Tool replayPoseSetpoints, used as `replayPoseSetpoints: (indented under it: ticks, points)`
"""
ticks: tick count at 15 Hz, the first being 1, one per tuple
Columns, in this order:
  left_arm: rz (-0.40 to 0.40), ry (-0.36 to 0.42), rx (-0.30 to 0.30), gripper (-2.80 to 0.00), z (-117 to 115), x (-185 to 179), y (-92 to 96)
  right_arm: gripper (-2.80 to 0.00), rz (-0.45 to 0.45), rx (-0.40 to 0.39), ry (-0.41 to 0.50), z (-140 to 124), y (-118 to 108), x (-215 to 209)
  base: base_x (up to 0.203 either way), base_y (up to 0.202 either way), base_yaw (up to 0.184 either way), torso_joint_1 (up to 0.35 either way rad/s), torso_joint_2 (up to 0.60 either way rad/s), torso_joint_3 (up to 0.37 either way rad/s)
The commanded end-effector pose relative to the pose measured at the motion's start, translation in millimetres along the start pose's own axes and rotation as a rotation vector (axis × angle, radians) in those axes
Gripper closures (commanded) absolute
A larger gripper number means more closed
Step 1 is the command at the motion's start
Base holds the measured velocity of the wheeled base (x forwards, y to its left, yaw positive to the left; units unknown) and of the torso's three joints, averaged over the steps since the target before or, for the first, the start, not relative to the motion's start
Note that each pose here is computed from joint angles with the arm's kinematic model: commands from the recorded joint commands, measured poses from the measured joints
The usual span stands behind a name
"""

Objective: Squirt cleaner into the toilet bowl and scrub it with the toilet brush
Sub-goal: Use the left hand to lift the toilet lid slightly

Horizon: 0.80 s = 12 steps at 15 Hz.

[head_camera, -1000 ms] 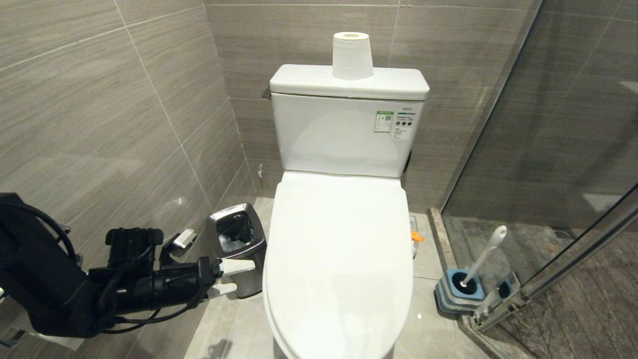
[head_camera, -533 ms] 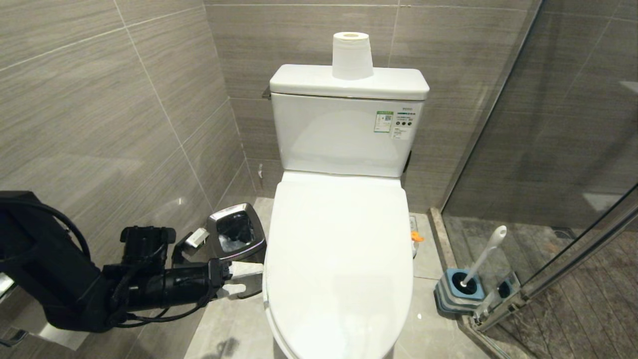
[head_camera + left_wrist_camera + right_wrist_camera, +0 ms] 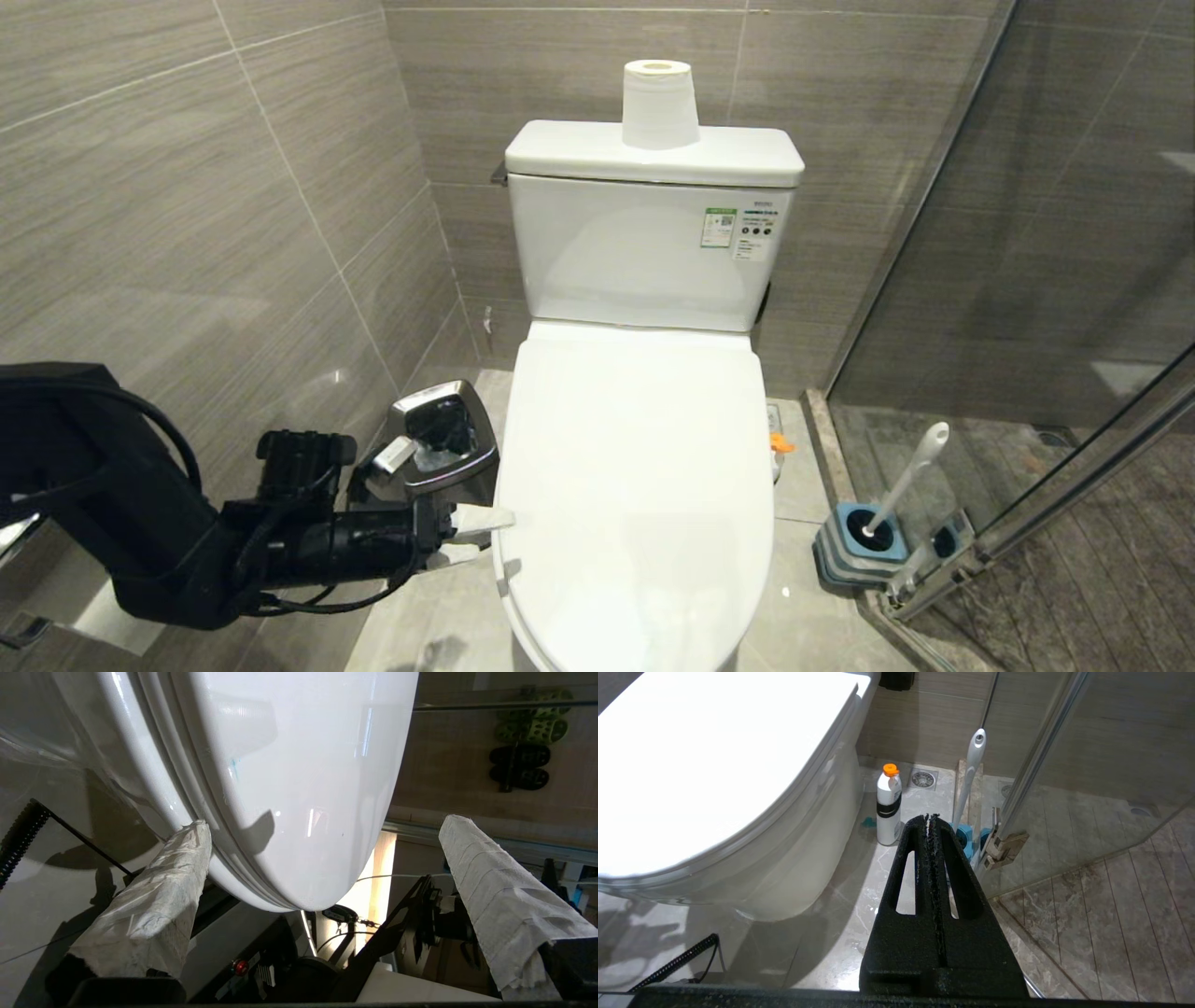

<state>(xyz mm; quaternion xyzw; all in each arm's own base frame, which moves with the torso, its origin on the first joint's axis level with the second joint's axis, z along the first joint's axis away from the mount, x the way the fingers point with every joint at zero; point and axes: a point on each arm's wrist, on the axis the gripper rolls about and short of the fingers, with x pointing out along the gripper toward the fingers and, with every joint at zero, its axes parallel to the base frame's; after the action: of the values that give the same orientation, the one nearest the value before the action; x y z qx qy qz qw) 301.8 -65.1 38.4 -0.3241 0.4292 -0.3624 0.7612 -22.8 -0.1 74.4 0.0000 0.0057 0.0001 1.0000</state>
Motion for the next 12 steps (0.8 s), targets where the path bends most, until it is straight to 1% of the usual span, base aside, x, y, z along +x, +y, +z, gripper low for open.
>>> replayPoseSetpoints:
  ticks: [1, 2, 3, 9, 12]
  points:
    - [-0.002, 0.009, 0.028, -2.8, 0, 4, 2.5, 0.0, 0.0, 0.0, -0.001, 0, 0, 0, 0.0, 0.0, 0.0, 0.0, 0.0, 0.0]
    - [-0.003, 0.017, 0.055, -2.8, -2, 6, 2.7, 0.0, 0.0, 0.0, 0.0, 0, 0, 0, 0.0, 0.0, 0.0, 0.0, 0.0, 0.0]
    - [-0.003, 0.021, 0.066, -2.8, -3, 8, 2.1, 0.0, 0.0, 0.0, 0.0, 0, 0, 0, 0.0, 0.0, 0.0, 0.0, 0.0, 0.0]
    - [0.017, 0.018, 0.081, -2.8, 0, 14, 5.8, 0.0, 0.001, 0.0, 0.001, 0, 0, 0, 0.0, 0.0, 0.0, 0.0, 0.0, 0.0]
    - [0.025, 0.026, 0.113, -2.8, -2, 18, 7.6, 0.0, 0.0, 0.0, 0.0, 0, 0, 0, 0.0, 0.0, 0.0, 0.0, 0.0, 0.0]
